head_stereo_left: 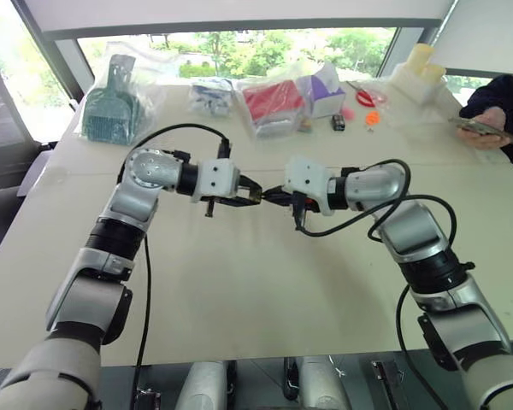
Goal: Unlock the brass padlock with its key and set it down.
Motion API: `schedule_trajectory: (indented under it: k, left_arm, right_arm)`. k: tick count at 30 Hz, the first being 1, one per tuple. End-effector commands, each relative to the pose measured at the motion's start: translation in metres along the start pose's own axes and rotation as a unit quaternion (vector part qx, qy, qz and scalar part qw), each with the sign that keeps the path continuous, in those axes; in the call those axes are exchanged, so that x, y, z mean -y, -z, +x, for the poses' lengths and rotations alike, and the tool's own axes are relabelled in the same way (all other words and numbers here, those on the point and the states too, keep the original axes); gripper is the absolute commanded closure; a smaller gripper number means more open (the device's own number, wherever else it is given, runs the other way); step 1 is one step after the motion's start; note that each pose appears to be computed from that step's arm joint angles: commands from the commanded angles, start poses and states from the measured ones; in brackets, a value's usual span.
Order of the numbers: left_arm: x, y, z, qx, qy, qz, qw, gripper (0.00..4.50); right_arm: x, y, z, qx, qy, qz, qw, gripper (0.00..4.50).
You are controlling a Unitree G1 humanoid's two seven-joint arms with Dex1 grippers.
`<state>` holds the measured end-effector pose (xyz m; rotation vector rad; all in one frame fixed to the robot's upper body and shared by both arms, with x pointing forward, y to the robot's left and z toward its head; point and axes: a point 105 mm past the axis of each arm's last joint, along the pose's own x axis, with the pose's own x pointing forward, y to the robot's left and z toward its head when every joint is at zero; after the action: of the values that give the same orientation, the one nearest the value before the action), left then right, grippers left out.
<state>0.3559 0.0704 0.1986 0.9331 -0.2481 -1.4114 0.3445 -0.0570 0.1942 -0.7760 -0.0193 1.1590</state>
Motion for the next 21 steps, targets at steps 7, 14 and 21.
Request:
schedule_trajectory:
  k: [7,14,21]
  left_arm:
    - [-0.002,-0.003,-0.011,0.046,0.019,-0.177,0.983,3.73]
    - [0.003,-0.005,-0.015,0.052,0.039,-0.208,0.976,3.73]
    - [0.007,-0.004,-0.014,0.051,0.044,-0.213,0.975,3.73]
  right_arm:
    - [-0.005,-0.003,0.001,0.011,0.064,-0.330,0.942,3.04]
    - [-0.011,-0.009,-0.004,0.043,0.088,-0.398,0.912,0.41]
    - [-0.012,-0.025,-0.002,0.088,0.111,-0.435,0.889,0.41]
